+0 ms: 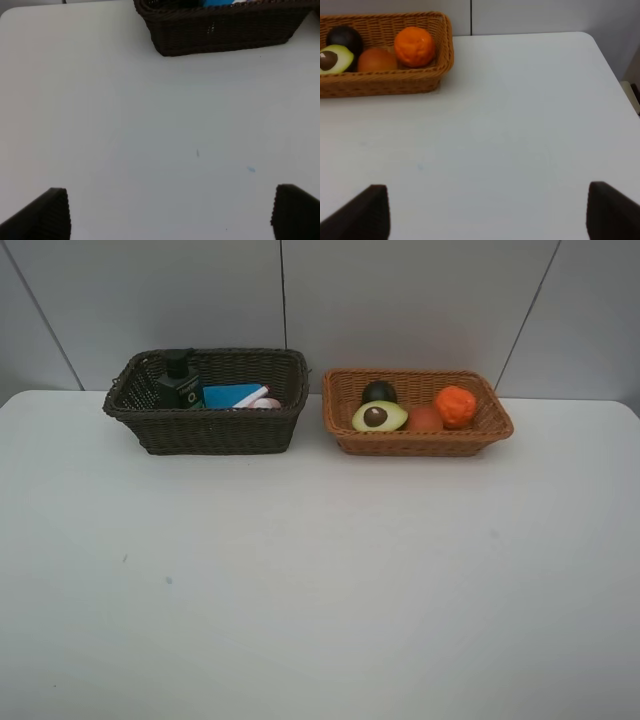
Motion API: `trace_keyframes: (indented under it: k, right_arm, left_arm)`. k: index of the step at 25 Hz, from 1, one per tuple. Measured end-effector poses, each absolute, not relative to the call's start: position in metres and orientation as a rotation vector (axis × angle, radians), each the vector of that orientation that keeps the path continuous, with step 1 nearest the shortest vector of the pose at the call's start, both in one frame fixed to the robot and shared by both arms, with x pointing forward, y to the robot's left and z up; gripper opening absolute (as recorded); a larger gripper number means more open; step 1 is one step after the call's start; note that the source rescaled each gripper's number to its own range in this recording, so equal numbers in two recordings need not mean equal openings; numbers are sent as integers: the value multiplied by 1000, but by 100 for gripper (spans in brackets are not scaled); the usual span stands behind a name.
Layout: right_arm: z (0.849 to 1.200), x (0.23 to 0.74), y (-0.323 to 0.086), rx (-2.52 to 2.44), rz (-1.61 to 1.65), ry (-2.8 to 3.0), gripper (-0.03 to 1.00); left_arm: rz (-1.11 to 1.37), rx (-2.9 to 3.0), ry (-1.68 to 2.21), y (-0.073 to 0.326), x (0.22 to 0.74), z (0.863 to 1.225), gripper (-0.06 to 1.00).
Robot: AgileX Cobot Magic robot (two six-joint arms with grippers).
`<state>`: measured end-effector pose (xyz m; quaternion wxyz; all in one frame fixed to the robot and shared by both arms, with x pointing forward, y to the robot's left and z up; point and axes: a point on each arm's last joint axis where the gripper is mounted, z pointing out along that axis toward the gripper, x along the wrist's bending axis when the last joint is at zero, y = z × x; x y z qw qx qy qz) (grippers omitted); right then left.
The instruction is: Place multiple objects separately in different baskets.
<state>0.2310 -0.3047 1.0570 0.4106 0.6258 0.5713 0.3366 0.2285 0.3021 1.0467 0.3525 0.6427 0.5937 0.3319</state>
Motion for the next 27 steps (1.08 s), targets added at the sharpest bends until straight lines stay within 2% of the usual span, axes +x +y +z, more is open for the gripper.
trace_keyframes:
  k: [27]
  right_arm:
    - [1057, 231, -305, 1575, 847, 1438, 94]
  left_arm:
    - [858, 1663, 1537, 302, 228, 1047, 100]
